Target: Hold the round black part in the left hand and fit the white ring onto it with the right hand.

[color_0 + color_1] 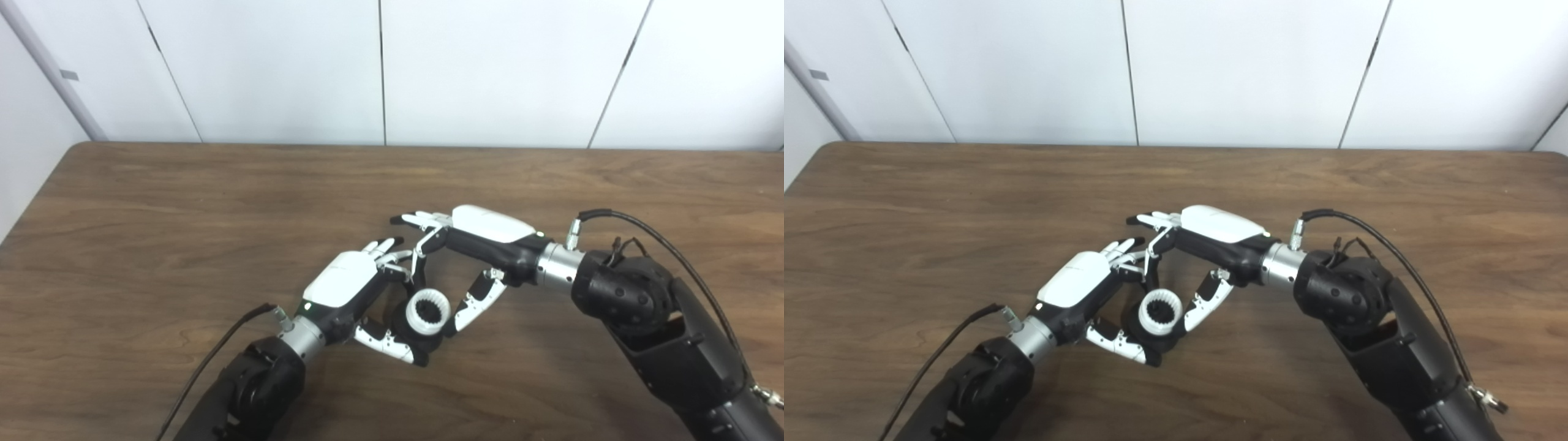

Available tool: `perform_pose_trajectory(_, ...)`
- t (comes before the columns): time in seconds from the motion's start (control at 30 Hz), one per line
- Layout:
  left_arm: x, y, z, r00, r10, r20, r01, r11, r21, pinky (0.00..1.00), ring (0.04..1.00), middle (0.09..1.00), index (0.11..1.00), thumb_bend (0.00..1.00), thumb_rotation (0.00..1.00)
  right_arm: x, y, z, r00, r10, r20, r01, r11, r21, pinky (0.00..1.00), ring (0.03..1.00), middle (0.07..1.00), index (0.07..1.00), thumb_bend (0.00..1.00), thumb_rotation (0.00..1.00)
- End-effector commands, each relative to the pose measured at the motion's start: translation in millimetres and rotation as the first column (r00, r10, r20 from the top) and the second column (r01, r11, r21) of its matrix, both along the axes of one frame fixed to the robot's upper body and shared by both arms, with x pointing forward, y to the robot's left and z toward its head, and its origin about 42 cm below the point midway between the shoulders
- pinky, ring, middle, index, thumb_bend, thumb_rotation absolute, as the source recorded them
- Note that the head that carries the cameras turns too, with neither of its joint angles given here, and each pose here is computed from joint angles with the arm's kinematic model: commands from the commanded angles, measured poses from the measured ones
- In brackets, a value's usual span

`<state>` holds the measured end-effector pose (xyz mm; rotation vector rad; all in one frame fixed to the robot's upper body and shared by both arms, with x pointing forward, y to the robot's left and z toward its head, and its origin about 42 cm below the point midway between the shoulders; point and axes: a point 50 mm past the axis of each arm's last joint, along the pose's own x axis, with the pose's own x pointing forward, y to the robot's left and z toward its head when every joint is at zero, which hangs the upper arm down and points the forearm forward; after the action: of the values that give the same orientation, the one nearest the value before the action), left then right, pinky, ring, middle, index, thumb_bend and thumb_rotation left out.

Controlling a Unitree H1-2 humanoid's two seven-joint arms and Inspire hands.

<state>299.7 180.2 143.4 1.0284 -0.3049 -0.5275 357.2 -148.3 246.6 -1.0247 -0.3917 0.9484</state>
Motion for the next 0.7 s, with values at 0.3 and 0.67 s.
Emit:
perform_pose_trajectory(0.3,4.8,-11.4,21.2,0.996,-0.023,0.083,0.027,0.999,-0.043,1.00,1.000,0.899,0.479,0.52,0.05,-3.5,12.4,10.5,0.996,0.059,0.059,-0.061,0.998,0.023,1.00,1.000,0.976,0.477,0.52,0.13)
perform_pose_trajectory(0.67,2.3,-12.1,22.3,0.997,-0.022,0.079,0.026,0.999,-0.044,1.00,1.000,0.893,0.479,0.52,0.05,2.3,19.8,12.8,0.996,0.060,0.071,-0.062,0.998,0.017,1.00,1.000,0.976,0.476,0.52,0.13)
